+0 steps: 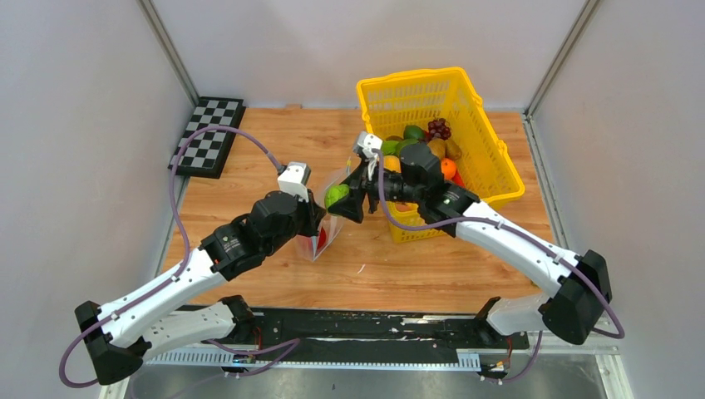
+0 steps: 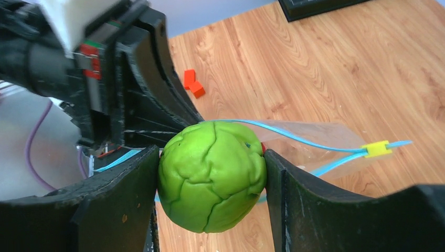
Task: Place the food in the zip-top bag and seal the zipper
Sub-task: Place the fake fruit in the zipper food storage bag.
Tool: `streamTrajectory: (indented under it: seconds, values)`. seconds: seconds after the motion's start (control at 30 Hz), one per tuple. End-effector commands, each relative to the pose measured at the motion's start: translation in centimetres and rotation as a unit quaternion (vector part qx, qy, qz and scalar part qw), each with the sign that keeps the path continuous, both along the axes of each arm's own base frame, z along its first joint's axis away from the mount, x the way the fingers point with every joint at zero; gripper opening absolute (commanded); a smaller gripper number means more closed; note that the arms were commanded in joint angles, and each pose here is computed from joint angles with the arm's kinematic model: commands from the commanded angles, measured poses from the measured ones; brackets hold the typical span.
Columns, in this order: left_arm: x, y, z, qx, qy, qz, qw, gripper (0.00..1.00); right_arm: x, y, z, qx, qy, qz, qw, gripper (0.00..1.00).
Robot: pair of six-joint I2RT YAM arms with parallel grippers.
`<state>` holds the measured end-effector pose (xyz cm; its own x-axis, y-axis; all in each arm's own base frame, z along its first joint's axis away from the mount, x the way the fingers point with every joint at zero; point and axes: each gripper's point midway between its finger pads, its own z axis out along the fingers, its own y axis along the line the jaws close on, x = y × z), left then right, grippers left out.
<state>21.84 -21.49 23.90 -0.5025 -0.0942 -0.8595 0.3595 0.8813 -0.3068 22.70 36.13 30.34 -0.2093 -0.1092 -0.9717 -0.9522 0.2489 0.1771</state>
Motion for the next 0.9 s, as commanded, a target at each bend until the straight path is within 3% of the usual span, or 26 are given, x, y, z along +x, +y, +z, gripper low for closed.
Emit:
streamTrajectory:
  seconds: [0.0,0.3,0.7,0.87]
  values:
    - [0.4,-0.5,2.5,-0.033,-0.022,0.001,0.999,0.00,1.8,0.5,-0.5,-0.031,-0.024,-0.027,0.999,0.48]
    - [0.4,0.3,3.2,-0.043,-0.033,0.017,0.998,0.00,3.3,-0.4,-1.0,-0.061,-0.056,-0.083,0.993,0.51]
    - [0.5,0.4,4.1,-0.056,-0.036,0.023,0.998,0.00,2.5,1.1,-1.2,-0.078,-0.075,-0.067,0.992,0.62]
    - [0.4,0.8,4.5,-0.063,-0.040,0.030,0.997,0.00,2.2,1.4,-0.7,-0.065,-0.075,-0.060,0.993,0.72]
